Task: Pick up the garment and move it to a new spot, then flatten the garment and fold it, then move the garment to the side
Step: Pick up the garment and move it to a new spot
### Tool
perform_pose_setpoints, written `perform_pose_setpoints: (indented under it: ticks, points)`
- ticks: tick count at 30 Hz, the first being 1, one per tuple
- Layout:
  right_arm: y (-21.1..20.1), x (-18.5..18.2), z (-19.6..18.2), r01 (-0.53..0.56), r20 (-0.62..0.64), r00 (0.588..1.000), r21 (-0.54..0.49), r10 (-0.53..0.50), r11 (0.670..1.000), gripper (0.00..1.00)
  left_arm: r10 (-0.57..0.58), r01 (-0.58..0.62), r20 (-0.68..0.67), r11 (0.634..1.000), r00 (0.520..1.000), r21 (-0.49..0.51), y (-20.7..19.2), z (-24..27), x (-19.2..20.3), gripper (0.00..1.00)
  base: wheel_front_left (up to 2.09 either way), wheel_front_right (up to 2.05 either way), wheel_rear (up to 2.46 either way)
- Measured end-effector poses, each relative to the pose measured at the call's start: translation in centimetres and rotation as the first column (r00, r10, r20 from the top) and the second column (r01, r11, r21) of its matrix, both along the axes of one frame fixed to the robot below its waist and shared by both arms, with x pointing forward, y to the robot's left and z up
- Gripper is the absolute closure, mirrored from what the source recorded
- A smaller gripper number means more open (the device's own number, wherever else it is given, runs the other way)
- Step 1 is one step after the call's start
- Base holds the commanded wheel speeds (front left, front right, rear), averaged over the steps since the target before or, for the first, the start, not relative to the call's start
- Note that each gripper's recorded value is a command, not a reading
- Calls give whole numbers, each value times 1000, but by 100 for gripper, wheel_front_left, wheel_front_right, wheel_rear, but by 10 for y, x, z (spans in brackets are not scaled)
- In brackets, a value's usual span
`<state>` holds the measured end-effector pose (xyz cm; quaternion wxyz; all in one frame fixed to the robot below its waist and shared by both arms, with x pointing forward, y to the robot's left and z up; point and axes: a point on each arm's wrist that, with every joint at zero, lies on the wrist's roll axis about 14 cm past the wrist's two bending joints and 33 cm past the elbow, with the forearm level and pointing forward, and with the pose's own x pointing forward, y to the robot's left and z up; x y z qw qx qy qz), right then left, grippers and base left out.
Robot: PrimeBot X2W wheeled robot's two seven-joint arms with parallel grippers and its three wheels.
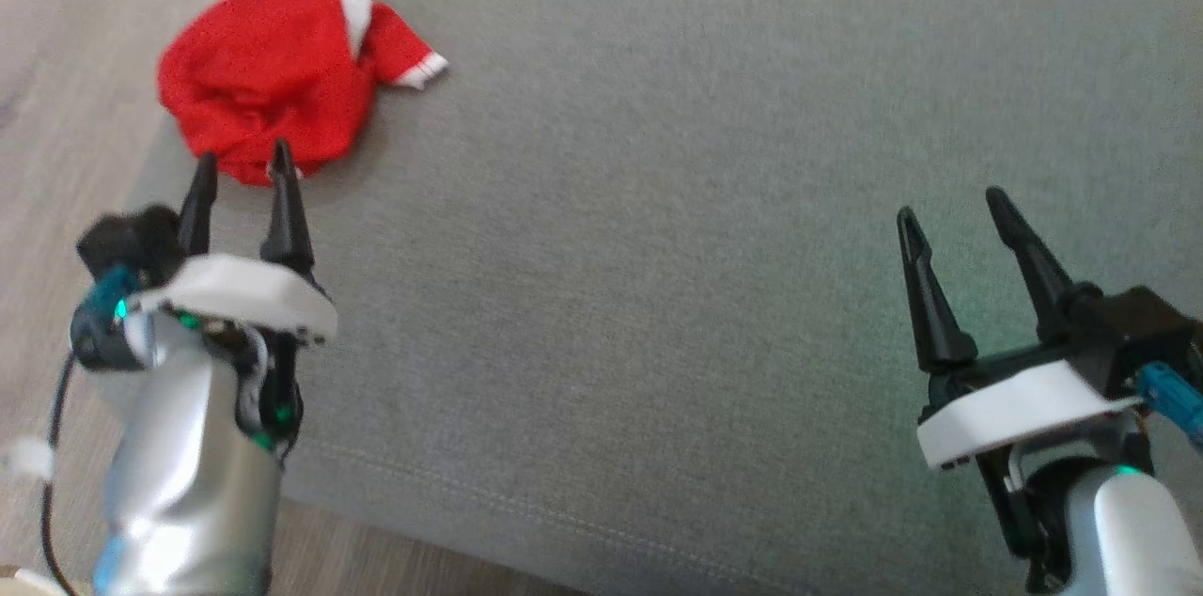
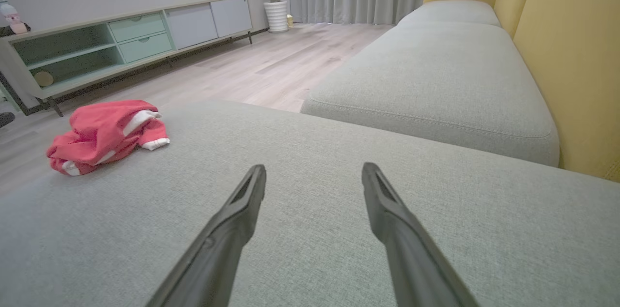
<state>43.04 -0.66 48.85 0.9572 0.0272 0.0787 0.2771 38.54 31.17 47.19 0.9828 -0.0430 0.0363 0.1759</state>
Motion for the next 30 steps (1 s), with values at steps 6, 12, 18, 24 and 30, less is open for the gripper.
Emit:
perform_pose_setpoints:
  ticks: [6, 12, 18, 24, 30]
  points:
    - [-9, 18, -27, 30, -48, 998, -27, -32, 999, 0, 12, -24, -198, 998, 980, -59, 14, -58, 35, 0, 0, 0, 0]
    - [-23, 29, -40, 69, -67, 995, -37, -71, 997, 0, -3, -68, -425, 986, 905, -152, 10, -115, 39, 0, 0, 0, 0]
    - [-36, 28, -40, 102, -64, 992, -50, -105, 994, 0, 19, -93, -444, 985, 896, -146, 20, -116, 41, 100, 0, 0, 0]
    - [-53, 30, -26, 158, -12, 987, -42, -158, 987, 0, 35, -74, -328, 991, 944, -107, 31, -82, 49, 100, 0, 0, 0]
    - [-67, 23, 2, 200, 64, 978, -13, -199, 980, 0, 44, -45, -83, 999, 996, -18, 44, -8, 53, 100, 0, 0, 0]
